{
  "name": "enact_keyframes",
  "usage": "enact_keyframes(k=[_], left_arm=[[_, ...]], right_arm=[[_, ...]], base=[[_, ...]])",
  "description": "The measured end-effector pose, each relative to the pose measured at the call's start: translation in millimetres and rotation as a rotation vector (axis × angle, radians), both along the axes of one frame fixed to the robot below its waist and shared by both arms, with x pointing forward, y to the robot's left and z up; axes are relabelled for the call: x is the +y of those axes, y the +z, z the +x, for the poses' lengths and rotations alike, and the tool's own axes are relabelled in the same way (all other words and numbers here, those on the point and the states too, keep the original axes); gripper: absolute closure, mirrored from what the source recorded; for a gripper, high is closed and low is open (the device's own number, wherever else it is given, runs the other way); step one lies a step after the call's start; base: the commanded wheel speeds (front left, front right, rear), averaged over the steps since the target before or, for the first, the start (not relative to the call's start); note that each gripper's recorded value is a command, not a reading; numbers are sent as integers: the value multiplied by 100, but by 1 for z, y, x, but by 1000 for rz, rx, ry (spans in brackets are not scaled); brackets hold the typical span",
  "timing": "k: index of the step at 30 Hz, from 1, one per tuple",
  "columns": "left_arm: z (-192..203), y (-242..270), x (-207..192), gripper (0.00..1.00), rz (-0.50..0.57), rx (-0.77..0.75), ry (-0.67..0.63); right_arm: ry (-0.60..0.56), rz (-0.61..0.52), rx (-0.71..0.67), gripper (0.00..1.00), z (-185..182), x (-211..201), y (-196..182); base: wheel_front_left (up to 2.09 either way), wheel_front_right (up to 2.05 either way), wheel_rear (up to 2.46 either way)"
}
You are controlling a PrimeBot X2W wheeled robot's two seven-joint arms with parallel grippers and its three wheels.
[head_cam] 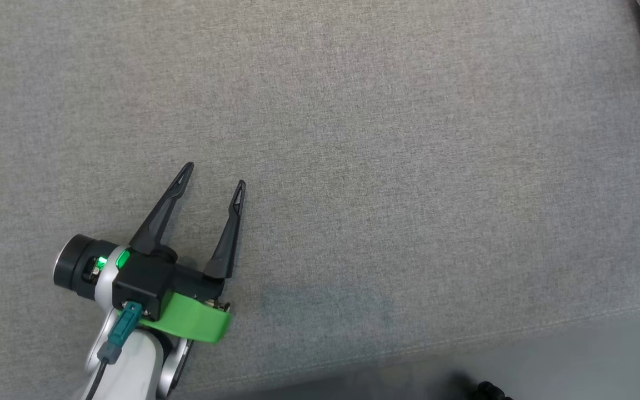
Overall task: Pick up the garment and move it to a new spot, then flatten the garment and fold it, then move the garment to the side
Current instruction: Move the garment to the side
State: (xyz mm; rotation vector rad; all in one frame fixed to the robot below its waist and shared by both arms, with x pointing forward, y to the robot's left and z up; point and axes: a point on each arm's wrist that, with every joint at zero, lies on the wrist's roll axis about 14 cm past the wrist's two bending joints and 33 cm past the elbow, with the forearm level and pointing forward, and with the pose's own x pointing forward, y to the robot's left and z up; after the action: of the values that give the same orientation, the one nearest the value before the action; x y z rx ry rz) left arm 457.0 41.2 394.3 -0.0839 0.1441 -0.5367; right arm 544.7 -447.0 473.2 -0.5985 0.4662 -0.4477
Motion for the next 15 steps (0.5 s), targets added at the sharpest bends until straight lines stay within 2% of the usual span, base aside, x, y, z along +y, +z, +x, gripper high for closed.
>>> enact_keyframes(k=[6,11,14,15], left_arm=[[-3,23,5,0,-9,-58,18],[-10,33,26,0,-11,-50,138],[-14,40,35,0,-47,-42,198],[-15,44,40,0,-61,-43,227]], right_arm=[[18,94,-96,0,-11,16,1],[40,230,-200,0,-26,42,-2],[51,276,-246,0,-32,52,2],[44,325,-286,0,-34,58,3]], base=[[0,0,0],[0,0,0],[0,0,0],[0,0,0]])
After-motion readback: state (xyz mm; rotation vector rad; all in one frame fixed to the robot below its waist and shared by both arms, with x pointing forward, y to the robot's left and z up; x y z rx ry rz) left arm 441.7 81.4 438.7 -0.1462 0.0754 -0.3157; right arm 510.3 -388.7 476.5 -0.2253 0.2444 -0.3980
